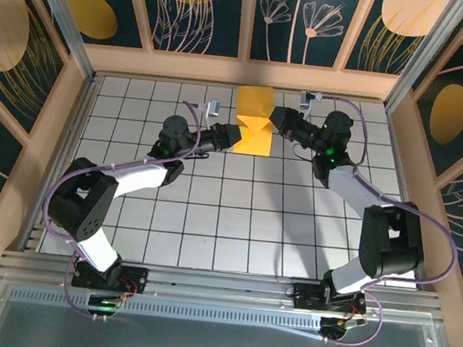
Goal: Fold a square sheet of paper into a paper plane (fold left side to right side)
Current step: Turn over the paper at the center of the table.
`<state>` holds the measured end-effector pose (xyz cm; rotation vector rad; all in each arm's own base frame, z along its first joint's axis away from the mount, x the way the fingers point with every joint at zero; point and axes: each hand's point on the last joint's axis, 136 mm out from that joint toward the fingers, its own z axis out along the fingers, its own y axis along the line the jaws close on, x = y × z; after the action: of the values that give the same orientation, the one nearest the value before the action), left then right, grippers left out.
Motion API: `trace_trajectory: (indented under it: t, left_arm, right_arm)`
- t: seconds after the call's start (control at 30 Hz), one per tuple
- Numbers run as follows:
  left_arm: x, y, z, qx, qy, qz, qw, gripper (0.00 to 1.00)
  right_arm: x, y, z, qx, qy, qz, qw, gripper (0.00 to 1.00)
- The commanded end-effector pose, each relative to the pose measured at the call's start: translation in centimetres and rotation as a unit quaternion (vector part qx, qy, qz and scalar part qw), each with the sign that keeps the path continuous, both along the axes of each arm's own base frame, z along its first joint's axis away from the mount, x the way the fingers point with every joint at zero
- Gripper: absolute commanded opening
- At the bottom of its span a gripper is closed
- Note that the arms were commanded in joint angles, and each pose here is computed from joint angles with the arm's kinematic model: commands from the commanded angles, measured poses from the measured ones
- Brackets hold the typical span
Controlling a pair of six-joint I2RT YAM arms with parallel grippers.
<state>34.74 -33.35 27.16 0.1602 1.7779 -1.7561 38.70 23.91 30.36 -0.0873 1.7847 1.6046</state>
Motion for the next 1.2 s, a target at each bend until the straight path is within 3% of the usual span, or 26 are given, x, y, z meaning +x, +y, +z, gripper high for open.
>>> trace_trajectory:
  t: [0.0,0.1,0.2,0.33,0.53,0.63,0.73,0.83,0.9,0.97,1.17]
  left_arm:
    - [-0.1,0.6,0.0,0.036,-0.016,0.016,0.999,0.00]
    - [0.0,1.0,-2.1,0.095,0.002,0.027,0.995,0.00]
    - [0.0,1.8,-5.0,0.181,0.023,0.039,0.982,0.00]
    - [0.0,4.1,-8.4,0.329,0.039,0.069,0.941,0.00]
    - [-1.3,6.9,-11.8,0.509,0.057,0.079,0.855,0.00]
    - [-2.1,7.5,-11.8,0.586,0.046,0.089,0.804,0.00]
    - [-2.8,9.3,-12.1,0.668,0.049,0.125,0.732,0.00]
    - [-3.4,12.0,-12.4,0.754,0.057,0.180,0.629,0.00]
    - [-4.0,12.3,-12.7,0.783,0.057,0.198,0.587,0.00]
    - [-4.7,11.9,-14.0,0.799,0.059,0.205,0.562,0.00]
    - [-5.2,10.9,-18.1,0.811,0.078,0.223,0.535,0.00]
  right_arm:
    - [0.2,-2.1,0.2,-0.064,-0.035,-0.060,0.996,0.44]
    - [0.8,-4.1,-1.0,-0.136,-0.035,-0.122,0.983,0.55]
    - [1.5,-7.1,-2.8,-0.225,-0.026,-0.199,0.953,0.63]
    - [1.6,-11.8,-5.9,-0.340,0.000,-0.288,0.895,0.73]
    - [1.0,-17.4,-10.1,-0.465,0.043,-0.365,0.806,0.93]
    - [0.6,-19.1,-10.7,-0.498,0.050,-0.387,0.774,0.99]
    - [0.5,-20.0,-10.5,-0.514,0.046,-0.401,0.757,0.99]
    - [0.5,-20.4,-10.5,-0.518,0.045,-0.409,0.750,0.99]
    - [0.5,-20.3,-10.6,-0.516,0.045,-0.409,0.751,0.99]
    - [0.5,-20.2,-10.9,-0.515,0.047,-0.406,0.753,0.99]
    - [0.6,-19.9,-11.5,-0.508,0.050,-0.399,0.761,0.99]
